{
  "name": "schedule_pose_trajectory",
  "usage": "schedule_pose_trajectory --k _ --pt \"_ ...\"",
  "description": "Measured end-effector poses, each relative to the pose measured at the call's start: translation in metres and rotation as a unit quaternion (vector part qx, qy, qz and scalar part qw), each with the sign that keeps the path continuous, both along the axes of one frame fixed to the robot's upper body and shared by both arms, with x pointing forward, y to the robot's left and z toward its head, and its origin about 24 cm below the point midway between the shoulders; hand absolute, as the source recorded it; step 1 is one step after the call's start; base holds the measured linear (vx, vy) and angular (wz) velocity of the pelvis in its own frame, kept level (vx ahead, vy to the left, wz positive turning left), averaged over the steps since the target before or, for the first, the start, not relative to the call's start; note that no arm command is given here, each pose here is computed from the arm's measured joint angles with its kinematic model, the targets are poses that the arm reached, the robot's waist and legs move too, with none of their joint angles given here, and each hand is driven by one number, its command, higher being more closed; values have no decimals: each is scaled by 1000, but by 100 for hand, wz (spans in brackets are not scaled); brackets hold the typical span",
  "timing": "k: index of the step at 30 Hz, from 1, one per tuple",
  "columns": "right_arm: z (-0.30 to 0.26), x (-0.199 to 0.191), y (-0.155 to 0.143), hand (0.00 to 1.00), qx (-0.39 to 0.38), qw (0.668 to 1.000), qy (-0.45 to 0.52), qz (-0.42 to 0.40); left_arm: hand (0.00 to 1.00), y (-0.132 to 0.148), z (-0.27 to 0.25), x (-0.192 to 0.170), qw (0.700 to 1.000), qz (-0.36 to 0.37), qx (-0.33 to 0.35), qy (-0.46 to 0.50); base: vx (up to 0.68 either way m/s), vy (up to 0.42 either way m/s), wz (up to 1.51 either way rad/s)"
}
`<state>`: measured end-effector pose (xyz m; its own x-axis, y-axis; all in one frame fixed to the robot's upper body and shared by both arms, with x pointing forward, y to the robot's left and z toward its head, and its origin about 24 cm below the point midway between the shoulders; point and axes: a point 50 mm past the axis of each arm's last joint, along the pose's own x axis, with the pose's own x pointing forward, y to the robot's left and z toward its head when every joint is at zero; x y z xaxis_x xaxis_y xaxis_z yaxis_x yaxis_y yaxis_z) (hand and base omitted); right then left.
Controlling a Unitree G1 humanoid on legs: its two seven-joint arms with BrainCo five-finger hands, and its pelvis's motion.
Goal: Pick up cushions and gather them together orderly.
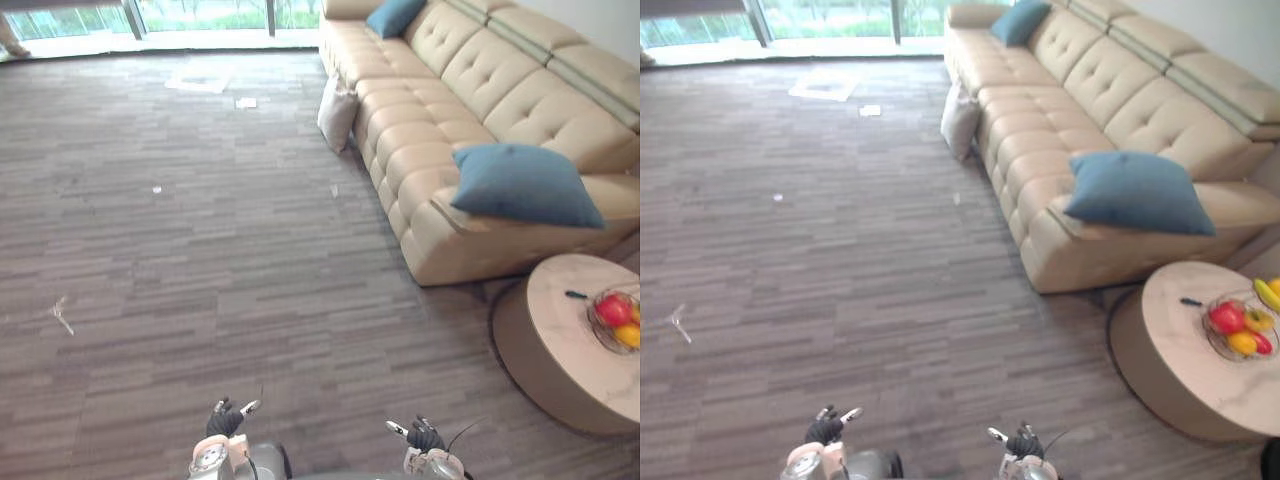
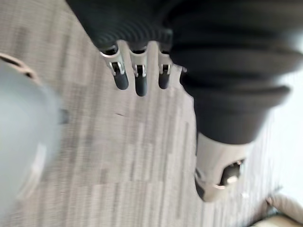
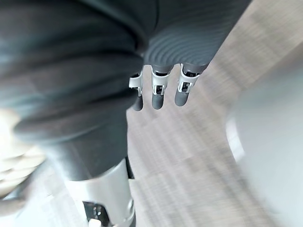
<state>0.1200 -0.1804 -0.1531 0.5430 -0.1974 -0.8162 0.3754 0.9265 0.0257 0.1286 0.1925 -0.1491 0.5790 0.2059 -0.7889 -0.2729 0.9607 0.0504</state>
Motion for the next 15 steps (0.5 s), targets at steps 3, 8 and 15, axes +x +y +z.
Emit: schedule_pose_trajectory --k 3,8,15 --pt "5 9 -9 0 -19 1000 -17 12 0 -10 -4 -3 1000 -12 -11 12 480 38 22" --pt "6 8 -19 0 -31 999 -14 9 0 -19 -6 -5 999 -24 -19 19 677 -170 41" --pt "7 12 -24 0 -44 998 -8 31 0 -26 -3 -3 999 20 -38 1 585 -171 20"
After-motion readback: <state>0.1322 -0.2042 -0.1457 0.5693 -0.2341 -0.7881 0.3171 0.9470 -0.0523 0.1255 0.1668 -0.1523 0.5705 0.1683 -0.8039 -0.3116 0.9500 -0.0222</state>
